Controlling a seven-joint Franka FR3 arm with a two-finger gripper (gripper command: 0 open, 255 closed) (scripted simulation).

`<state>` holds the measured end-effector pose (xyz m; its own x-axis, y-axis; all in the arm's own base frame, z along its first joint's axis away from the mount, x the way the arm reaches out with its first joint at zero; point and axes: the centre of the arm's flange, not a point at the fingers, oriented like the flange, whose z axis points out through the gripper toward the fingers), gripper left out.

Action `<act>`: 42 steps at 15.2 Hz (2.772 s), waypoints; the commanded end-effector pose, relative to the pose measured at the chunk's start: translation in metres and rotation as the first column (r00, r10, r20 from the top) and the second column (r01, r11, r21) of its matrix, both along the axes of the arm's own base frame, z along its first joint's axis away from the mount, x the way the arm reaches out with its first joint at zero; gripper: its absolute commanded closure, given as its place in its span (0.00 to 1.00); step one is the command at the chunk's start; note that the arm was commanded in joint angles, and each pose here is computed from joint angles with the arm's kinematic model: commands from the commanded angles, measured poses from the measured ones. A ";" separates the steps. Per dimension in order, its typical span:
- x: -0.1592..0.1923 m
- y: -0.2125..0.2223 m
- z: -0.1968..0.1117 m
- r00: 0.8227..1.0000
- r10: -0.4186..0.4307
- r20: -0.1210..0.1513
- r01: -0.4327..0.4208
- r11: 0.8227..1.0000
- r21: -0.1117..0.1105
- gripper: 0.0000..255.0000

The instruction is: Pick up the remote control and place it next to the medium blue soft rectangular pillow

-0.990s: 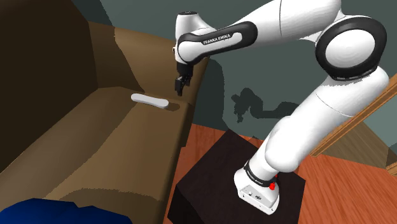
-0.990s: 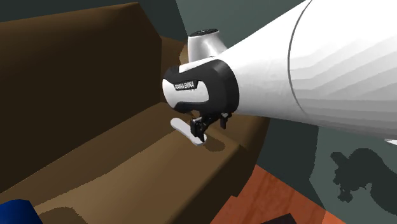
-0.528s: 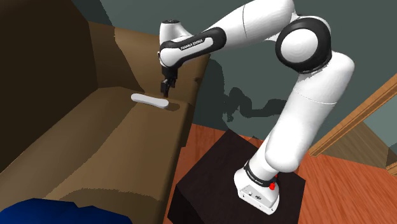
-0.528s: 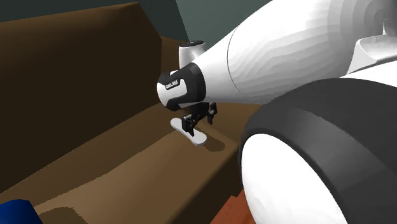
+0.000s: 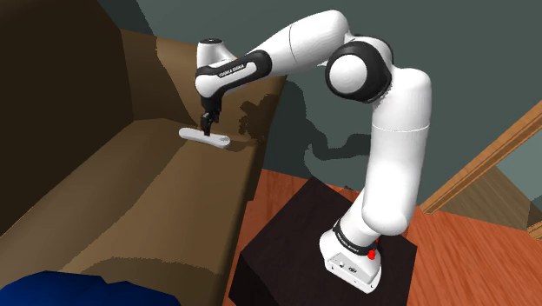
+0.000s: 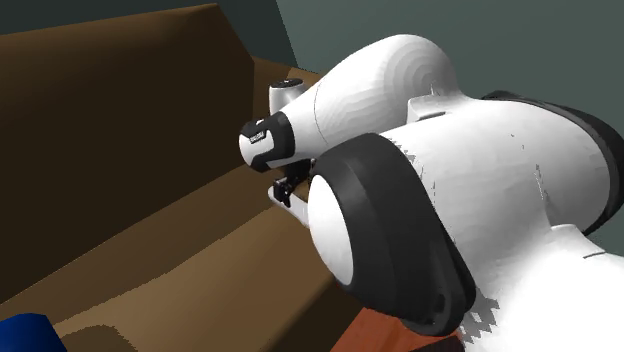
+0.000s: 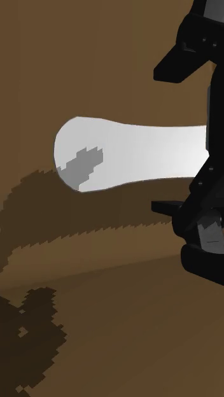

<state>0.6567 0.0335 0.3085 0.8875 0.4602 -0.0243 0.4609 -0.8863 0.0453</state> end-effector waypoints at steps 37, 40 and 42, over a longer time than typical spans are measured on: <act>0.024 0.009 -0.003 1.000 0.028 0.006 -0.028 1.000 0.009 1.00; 0.024 0.009 0.013 1.000 0.028 0.006 -0.028 1.000 0.009 1.00; 0.024 0.009 0.023 1.000 0.028 0.006 -0.028 1.000 0.009 1.00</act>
<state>0.6801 0.0417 0.3260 0.8746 0.4846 -0.0150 0.4848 -0.8737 0.0399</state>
